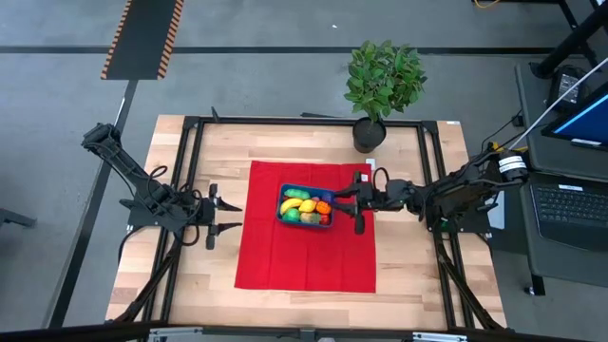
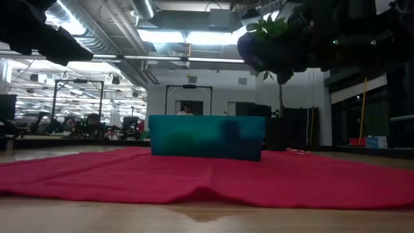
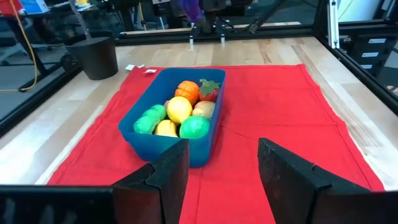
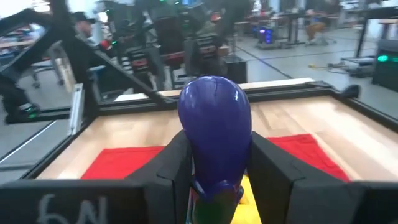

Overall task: Pick and placing Produce into tupperware
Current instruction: Put the purple eggplant into the blue bin

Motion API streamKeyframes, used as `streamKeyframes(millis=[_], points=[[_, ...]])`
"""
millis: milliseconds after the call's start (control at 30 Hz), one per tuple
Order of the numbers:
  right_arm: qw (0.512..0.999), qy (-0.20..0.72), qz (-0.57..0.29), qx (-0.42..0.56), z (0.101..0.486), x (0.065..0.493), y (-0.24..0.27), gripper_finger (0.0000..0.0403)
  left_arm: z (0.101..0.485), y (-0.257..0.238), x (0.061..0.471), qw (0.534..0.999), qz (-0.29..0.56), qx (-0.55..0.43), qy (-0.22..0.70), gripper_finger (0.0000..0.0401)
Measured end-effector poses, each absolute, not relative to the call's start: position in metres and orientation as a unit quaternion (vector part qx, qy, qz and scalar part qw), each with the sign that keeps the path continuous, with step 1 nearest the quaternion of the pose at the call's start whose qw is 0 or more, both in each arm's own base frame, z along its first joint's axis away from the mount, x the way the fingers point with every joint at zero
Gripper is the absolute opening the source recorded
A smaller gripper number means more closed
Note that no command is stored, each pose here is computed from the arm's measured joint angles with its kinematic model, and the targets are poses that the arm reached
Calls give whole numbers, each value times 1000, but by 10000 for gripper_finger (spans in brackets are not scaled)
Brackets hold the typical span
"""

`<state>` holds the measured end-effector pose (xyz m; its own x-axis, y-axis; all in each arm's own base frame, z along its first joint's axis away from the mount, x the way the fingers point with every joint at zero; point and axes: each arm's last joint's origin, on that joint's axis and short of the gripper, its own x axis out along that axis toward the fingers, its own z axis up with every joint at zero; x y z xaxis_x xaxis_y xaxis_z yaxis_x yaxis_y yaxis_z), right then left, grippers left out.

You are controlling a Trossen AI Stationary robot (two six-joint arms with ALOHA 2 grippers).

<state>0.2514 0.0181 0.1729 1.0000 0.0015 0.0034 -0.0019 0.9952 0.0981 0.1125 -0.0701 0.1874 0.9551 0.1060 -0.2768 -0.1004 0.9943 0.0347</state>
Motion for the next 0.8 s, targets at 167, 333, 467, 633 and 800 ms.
streamKeyframes(millis=[167,333,467,633,800], points=[[998,-4,-47,50,173,251,15,129,187,-70,113,989,52,10,141,179],[994,-6,-93,50,173,251,13,129,187,-70,113,989,56,11,140,179],[990,-1,-133,48,171,250,11,129,188,-69,112,988,69,13,136,179],[988,10,-146,46,169,250,10,129,188,-69,112,988,74,14,135,179],[991,24,-126,45,168,252,11,129,188,-69,112,988,74,14,135,179]])
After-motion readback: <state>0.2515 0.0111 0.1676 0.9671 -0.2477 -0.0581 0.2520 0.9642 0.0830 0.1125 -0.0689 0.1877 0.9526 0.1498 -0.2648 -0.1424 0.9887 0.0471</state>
